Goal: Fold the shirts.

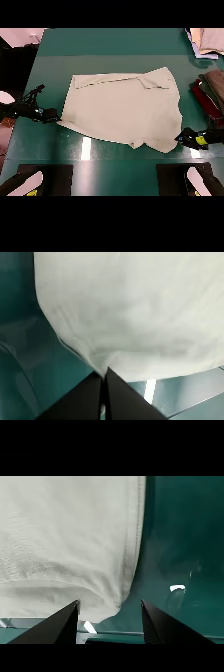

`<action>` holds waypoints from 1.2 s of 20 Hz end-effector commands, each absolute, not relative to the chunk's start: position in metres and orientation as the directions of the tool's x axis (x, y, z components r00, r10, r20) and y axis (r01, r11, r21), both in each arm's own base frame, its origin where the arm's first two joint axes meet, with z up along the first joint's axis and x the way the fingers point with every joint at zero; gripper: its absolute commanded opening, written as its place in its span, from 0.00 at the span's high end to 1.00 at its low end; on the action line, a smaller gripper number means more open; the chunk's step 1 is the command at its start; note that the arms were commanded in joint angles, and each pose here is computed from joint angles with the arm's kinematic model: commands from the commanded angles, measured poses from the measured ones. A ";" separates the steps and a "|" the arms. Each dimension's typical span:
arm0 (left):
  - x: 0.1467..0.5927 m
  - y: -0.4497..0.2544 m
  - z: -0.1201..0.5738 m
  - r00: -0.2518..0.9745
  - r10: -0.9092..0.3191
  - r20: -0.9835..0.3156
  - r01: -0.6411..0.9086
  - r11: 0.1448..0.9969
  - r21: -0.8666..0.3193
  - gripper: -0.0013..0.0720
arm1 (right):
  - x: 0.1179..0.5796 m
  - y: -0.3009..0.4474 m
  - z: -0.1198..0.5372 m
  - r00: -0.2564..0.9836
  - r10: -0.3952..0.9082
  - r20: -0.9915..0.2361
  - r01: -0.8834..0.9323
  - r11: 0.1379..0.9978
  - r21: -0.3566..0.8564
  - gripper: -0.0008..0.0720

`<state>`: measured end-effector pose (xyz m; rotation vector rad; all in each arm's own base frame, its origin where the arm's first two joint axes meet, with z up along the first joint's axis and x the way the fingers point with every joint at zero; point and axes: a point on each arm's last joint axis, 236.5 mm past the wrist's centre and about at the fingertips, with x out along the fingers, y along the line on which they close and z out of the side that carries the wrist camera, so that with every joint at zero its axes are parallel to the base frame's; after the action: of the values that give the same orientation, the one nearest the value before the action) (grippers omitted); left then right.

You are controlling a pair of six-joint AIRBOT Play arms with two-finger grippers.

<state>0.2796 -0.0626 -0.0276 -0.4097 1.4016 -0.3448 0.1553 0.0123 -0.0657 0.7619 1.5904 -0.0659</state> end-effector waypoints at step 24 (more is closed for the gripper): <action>0.384 -0.074 0.344 0.779 -0.475 -0.409 0.371 0.875 -0.311 0.95 | 0.322 -0.012 0.360 0.965 0.192 -0.178 -0.085 0.873 0.480 0.96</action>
<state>0.3910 -0.0626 0.2161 -0.2838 0.7922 -0.4158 0.3259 -0.0193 0.2194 0.6124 0.5462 0.0851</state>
